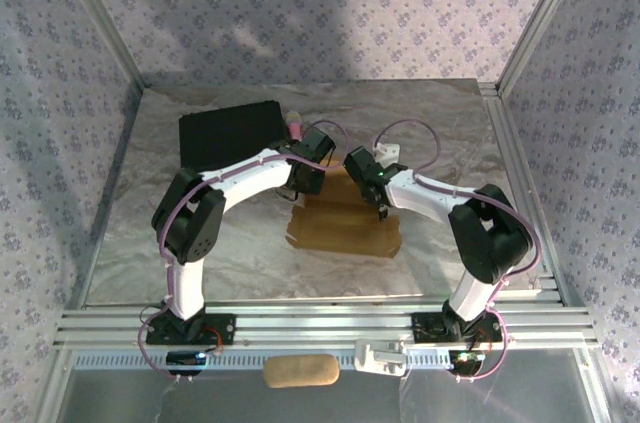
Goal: Fold the paper box
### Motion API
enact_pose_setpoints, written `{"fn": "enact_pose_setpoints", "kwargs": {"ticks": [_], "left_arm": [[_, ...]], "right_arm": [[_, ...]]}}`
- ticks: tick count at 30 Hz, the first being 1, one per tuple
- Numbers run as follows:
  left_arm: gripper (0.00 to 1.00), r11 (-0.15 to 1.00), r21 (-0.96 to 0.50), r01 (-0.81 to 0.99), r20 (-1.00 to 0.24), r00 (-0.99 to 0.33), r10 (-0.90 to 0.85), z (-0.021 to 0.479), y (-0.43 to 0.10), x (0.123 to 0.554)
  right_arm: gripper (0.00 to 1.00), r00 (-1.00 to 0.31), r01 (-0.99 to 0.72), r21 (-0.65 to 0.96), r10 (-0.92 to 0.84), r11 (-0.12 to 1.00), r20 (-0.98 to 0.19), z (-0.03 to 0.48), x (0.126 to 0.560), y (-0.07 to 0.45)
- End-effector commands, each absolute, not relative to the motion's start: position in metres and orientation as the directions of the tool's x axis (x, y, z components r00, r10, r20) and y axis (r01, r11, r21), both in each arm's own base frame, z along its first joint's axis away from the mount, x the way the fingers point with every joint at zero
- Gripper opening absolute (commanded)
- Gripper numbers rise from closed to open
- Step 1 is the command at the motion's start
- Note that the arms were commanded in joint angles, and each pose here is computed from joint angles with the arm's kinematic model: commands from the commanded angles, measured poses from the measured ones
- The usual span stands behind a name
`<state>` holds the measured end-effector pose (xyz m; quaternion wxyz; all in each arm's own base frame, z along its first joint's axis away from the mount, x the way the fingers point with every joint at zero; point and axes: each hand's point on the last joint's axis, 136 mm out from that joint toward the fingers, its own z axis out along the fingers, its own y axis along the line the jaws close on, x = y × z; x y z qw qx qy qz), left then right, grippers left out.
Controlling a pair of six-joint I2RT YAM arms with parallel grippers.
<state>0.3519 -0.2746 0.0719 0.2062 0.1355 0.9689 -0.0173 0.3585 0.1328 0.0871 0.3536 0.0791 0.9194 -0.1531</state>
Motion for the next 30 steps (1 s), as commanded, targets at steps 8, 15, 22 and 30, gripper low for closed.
{"fn": "enact_pose_setpoints", "kwargs": {"ticks": [8, 15, 22, 30], "left_arm": [[0.0, 0.957, 0.068, 0.282, -0.402, -0.87, 0.285, 0.083, -0.27, 0.347], [0.0, 0.958, 0.064, 0.278, -0.404, -0.871, 0.279, 0.083, -0.271, 0.347], [0.0, 0.957, 0.07, 0.281, -0.403, -0.87, 0.285, 0.083, -0.269, 0.347], [0.0, 0.957, 0.071, 0.282, -0.399, -0.871, 0.286, 0.083, -0.269, 0.346]], "right_arm": [[0.12, -0.736, 0.136, -0.156, -0.005, 0.978, -0.677, 0.095, 0.346, 0.14], [0.31, -0.725, 0.141, -0.103, 0.032, 0.985, -0.688, 0.097, 0.334, 0.142], [0.29, -0.75, 0.183, -0.086, 0.082, 0.979, -0.656, 0.075, 0.333, 0.139], [0.17, -0.776, 0.235, -0.088, 0.132, 0.968, -0.617, 0.052, 0.333, 0.127]]}}
